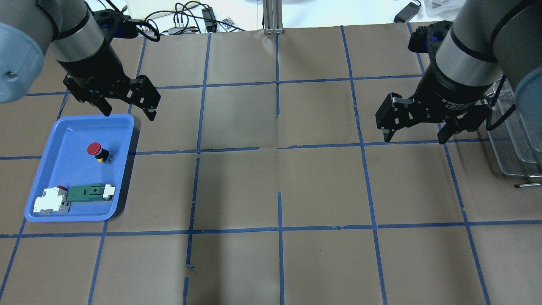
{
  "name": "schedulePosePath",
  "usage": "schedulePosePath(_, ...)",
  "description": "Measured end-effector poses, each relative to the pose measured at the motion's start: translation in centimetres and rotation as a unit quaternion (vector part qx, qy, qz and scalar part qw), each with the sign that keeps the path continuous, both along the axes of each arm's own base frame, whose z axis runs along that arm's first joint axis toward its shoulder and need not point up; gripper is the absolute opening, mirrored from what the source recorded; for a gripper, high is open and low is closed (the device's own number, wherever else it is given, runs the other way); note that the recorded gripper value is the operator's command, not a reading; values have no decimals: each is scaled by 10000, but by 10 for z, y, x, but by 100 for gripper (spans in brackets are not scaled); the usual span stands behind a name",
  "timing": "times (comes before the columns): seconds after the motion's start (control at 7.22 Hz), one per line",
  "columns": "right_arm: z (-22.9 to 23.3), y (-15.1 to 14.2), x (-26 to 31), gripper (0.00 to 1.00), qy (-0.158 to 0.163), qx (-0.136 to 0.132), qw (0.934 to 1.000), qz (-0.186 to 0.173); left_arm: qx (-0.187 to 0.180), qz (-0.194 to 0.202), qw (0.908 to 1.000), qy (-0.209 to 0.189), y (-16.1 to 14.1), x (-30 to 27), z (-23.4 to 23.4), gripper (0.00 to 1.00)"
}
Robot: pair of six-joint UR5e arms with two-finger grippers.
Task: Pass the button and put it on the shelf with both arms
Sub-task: 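Move the left gripper down over the red button in the blue tray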
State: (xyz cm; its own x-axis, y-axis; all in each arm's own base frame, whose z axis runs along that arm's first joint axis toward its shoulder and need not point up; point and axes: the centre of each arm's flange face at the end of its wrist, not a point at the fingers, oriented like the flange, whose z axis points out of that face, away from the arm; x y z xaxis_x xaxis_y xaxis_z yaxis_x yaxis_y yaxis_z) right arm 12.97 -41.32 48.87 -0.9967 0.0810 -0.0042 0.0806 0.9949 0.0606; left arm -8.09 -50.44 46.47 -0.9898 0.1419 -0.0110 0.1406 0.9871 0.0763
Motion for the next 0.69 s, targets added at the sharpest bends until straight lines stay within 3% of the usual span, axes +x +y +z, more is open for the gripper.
schedulePosePath(0.42,0,0,0,100,-7,3,10000,-1,381,-108,9991,135,-36,96,-59,100)
schedulePosePath(0.69,0,0,0,100,-10,4,10000,-1,145,-623,9978,175,-51,167,-118,100)
